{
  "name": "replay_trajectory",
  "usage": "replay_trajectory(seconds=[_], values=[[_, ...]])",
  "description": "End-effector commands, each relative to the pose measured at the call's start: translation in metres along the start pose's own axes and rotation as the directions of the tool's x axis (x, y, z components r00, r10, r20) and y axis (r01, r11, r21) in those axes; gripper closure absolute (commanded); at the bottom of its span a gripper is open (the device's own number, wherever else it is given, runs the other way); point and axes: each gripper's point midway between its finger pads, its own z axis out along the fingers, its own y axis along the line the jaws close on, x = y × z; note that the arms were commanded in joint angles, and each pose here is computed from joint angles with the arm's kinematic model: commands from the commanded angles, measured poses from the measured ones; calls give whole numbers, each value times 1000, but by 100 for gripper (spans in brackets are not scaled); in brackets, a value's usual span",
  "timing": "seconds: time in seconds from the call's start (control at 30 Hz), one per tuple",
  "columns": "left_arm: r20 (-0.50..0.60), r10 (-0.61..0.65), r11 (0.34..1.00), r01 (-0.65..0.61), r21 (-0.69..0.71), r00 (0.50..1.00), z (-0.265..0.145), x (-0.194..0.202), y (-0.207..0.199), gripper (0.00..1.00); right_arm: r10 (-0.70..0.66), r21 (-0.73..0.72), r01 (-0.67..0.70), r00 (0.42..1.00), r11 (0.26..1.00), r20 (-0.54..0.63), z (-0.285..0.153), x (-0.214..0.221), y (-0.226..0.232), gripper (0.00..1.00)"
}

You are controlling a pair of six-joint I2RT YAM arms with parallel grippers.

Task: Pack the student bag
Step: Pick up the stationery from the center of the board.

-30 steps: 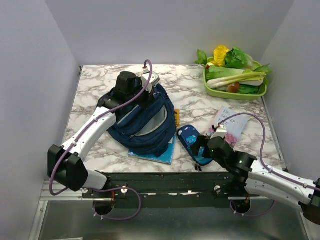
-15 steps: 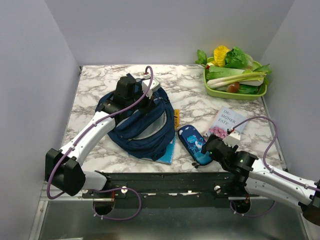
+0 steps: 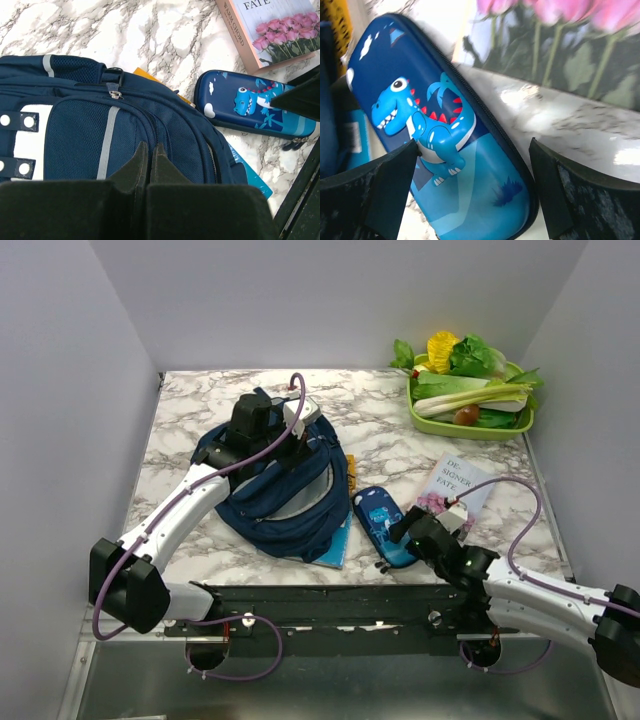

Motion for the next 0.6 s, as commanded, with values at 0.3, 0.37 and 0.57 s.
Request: replay_trajectory(seconds=[0.3, 0.37, 0.57], values=[[138, 40, 997, -49, 59, 990, -15, -43, -19, 100, 123, -487, -195, 977, 852, -176, -36, 27, 63, 10], [140, 37, 997, -45, 57, 989, -15, -44, -19, 100, 100, -511, -177, 980, 841, -174, -38, 26, 71, 10], [153, 45, 997, -53, 53, 987, -17, -51, -19, 100, -40, -540, -91, 973, 837, -225, -31, 39, 105, 13]])
